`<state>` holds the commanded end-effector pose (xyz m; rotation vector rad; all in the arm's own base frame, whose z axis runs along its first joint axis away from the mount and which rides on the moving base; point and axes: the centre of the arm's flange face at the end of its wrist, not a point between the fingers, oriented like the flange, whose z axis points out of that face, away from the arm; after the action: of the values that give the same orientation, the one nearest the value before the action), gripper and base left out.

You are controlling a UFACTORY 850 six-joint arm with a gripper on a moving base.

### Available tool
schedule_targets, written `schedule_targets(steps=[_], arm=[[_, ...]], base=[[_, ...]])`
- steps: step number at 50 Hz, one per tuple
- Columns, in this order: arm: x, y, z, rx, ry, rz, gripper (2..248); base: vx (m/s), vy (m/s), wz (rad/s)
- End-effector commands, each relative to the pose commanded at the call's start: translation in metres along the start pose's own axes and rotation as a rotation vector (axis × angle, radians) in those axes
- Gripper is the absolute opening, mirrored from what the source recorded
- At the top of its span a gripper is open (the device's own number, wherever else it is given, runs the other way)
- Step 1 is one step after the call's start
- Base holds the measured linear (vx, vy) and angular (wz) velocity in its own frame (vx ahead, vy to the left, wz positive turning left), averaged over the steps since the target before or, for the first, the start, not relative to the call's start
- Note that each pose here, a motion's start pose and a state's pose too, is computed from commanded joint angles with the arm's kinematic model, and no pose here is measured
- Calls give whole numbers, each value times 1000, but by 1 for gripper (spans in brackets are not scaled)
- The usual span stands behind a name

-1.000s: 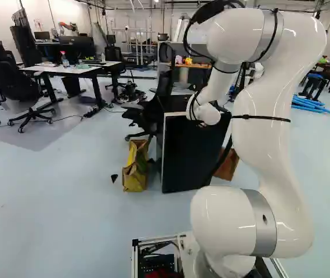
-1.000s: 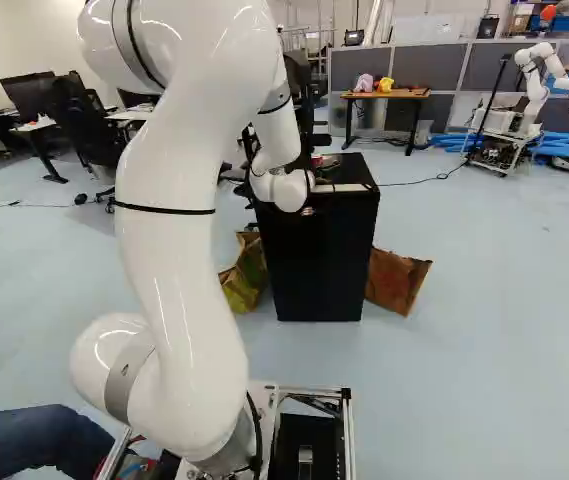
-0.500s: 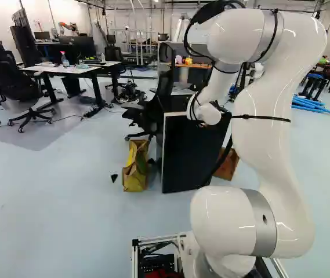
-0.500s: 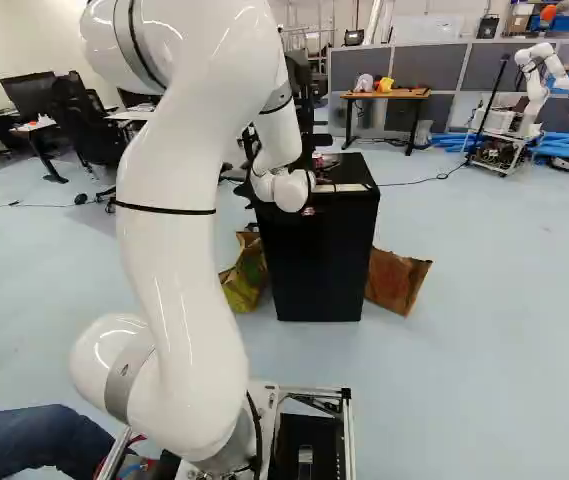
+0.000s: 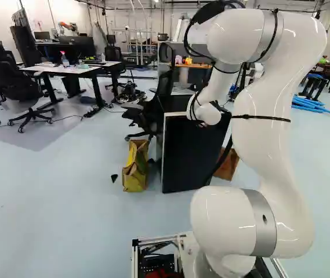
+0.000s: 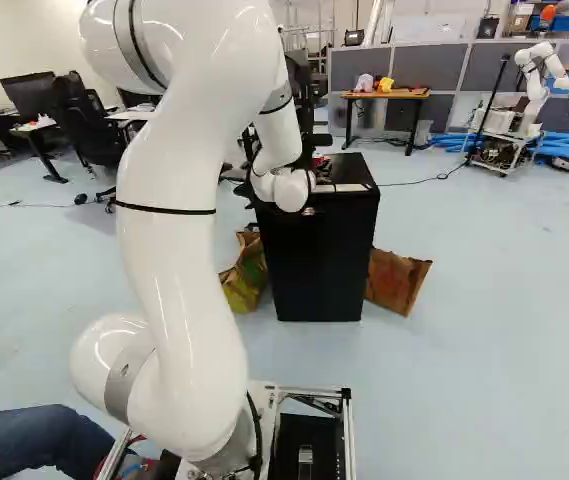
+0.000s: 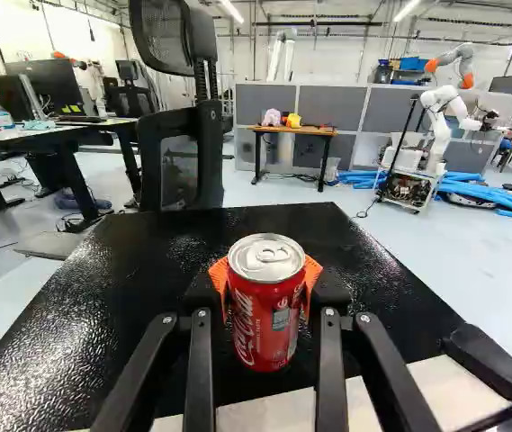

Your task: Grab a drink from the fridge

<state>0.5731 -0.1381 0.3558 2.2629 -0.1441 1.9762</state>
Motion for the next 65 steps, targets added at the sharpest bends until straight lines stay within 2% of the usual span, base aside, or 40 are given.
schedule_targets(steps=[36, 65], arm=[[39, 1, -6, -3, 66, -6, 100], [40, -2, -12, 0, 61, -5, 100]], base=[[0, 0, 0], [0, 0, 0]])
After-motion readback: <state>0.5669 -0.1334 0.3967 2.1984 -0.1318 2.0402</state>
